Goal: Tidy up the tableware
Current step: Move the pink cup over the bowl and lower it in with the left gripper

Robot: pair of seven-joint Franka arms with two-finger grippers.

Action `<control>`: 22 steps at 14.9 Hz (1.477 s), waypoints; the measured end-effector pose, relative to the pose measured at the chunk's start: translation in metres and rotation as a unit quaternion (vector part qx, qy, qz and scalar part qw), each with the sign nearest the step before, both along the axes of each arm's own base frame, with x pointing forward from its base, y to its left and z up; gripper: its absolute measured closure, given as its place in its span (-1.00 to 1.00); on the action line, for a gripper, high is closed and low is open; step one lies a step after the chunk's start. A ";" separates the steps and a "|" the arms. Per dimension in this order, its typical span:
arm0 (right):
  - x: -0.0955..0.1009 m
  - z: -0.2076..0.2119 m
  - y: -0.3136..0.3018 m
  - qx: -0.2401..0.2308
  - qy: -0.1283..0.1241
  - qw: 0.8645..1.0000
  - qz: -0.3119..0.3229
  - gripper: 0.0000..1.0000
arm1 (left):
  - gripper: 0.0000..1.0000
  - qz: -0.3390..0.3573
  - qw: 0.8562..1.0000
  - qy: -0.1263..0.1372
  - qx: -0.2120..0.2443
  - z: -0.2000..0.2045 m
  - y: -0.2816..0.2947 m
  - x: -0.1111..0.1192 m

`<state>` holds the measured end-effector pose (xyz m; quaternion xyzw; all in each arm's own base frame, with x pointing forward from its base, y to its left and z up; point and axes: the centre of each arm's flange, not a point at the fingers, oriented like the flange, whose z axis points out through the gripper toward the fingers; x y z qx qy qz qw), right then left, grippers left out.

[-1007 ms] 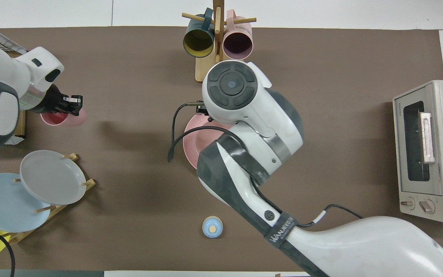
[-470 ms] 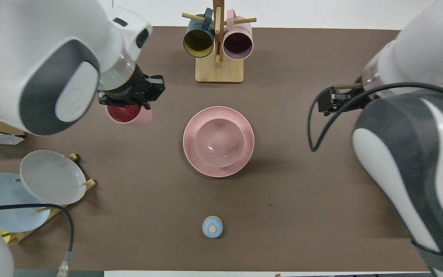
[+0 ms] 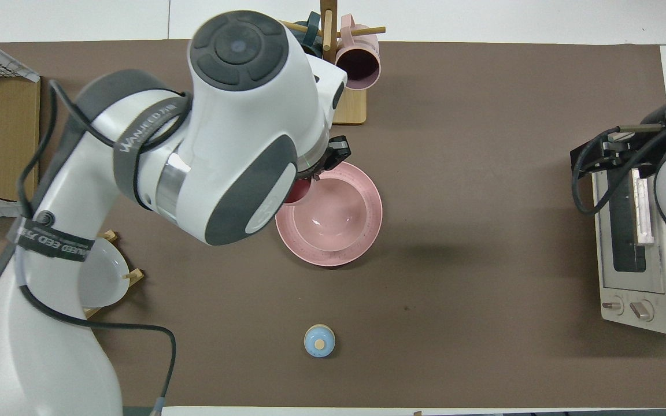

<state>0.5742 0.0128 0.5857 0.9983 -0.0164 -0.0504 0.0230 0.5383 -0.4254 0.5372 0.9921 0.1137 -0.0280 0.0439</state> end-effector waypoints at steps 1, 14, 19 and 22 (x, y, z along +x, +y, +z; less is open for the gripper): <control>-0.001 -0.005 -0.003 0.002 0.003 1.000 0.004 -1.00 | 0.90 0.002 1.000 0.000 -0.001 -0.009 -0.009 -0.004; -0.031 -0.018 -0.020 0.006 -0.022 1.000 0.002 -1.00 | 0.90 0.000 1.000 0.019 0.015 -0.124 -0.053 -0.028; -0.028 -0.024 -0.033 0.005 -0.016 1.000 -0.008 -1.00 | 0.90 0.000 0.999 0.027 0.022 -0.142 -0.054 -0.027; -0.027 -0.026 -0.036 0.005 -0.011 1.000 -0.011 -1.00 | 0.90 0.000 0.999 0.026 0.023 -0.150 -0.054 -0.027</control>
